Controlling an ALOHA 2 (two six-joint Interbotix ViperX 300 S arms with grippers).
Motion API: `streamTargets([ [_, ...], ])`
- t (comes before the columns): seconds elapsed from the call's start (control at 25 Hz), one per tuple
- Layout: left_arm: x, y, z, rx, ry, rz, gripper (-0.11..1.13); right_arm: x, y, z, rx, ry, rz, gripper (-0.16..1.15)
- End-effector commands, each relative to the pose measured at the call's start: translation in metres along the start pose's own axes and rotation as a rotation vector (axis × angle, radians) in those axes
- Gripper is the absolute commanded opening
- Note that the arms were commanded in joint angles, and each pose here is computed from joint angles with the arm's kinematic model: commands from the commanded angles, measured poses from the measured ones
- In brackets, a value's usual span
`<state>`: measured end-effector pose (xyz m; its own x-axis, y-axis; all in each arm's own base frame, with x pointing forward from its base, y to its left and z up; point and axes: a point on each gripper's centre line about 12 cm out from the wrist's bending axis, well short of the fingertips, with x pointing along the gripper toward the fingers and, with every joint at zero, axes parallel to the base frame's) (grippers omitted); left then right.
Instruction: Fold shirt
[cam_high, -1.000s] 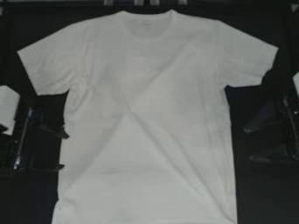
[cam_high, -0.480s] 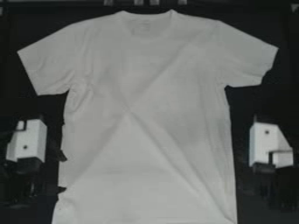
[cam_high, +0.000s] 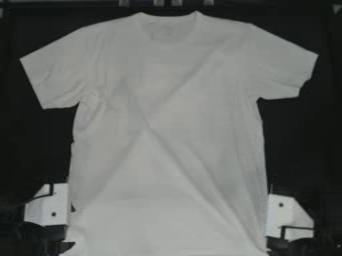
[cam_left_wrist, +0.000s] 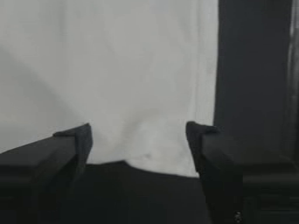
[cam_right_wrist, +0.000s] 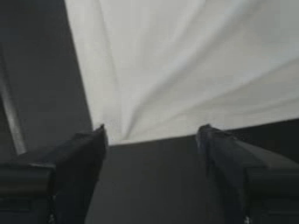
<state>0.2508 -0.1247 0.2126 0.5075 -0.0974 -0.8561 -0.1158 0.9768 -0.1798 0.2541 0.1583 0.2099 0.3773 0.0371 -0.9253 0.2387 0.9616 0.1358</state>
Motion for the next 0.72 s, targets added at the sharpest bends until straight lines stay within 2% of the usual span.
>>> streamTargets([
  [0.04, 0.001, -0.013, 0.005, -0.017, -0.002, -0.017, 0.95, 0.005, 0.016, 0.005, 0.009, -0.02, 0.026, 0.93],
  [0.4, 0.035, -0.032, -0.012, 0.012, 0.099, 0.024, 0.94, 0.037, 0.029, 0.0, 0.022, 0.003, 0.028, 0.93],
  [0.6, 0.05, -0.037, -0.021, 0.0, 0.139, 0.049, 0.88, 0.053, 0.032, -0.003, 0.03, 0.022, 0.02, 0.93],
  [0.72, 0.057, -0.039, -0.024, -0.006, 0.146, 0.047, 0.89, 0.058, 0.033, -0.005, 0.04, 0.032, 0.011, 0.93],
])
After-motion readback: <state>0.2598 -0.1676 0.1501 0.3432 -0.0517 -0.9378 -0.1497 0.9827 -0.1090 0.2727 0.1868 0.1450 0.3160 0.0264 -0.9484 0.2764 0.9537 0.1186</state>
